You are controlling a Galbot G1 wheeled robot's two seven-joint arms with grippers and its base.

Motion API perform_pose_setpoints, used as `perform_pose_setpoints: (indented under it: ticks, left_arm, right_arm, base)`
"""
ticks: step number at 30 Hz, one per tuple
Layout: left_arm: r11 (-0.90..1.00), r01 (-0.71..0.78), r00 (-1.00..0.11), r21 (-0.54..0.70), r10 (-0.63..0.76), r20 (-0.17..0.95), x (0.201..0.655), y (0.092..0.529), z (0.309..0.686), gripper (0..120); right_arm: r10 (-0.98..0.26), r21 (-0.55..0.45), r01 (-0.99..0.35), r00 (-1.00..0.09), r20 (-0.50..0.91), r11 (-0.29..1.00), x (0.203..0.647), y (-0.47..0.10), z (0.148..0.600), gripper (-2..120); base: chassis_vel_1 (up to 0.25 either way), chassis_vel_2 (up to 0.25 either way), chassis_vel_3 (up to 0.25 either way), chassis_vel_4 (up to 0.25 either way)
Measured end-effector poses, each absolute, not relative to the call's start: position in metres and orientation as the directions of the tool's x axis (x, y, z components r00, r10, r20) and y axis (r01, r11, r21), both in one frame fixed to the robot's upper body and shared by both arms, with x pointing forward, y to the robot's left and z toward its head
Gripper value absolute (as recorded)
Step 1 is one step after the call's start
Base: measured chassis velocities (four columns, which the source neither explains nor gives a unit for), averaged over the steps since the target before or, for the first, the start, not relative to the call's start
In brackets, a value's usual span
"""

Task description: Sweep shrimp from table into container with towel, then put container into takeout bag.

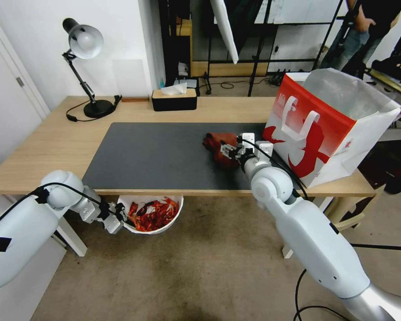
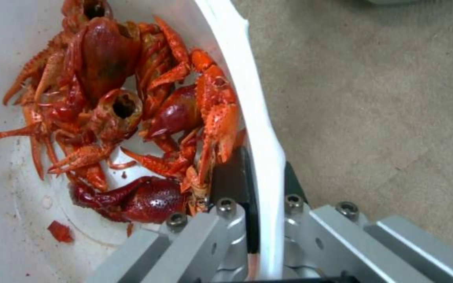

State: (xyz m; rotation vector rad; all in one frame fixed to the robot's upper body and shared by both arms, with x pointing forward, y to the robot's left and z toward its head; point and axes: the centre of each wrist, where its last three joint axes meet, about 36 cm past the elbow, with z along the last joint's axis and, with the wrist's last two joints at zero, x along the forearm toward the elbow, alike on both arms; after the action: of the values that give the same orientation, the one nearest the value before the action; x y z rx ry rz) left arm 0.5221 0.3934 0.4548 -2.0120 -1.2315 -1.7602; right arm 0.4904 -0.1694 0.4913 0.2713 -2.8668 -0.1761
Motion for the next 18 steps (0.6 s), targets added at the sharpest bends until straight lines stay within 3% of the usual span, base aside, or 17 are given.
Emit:
perform_pose_setpoints:
  ticks: [6,18]
  left_arm:
    - [-0.637,0.681,-0.049,0.362,0.453,0.89,0.522,0.389,0.452,0]
    - [-0.651,0.671,-0.032,0.354,0.452,0.892,0.521,0.382,0.444,0]
  right_arm:
    - [-0.22,0.134,-0.211,-0.974,0.059,0.968,0.449,-0.192,0.462,100]
    - [-0.209,0.117,-0.215,-0.976,-0.066,0.97,0.385,-0.231,0.434,100]
  base:
    - [0.0,0.0,0.0,0.0]
    - [0.0,0.0,0.0,0.0]
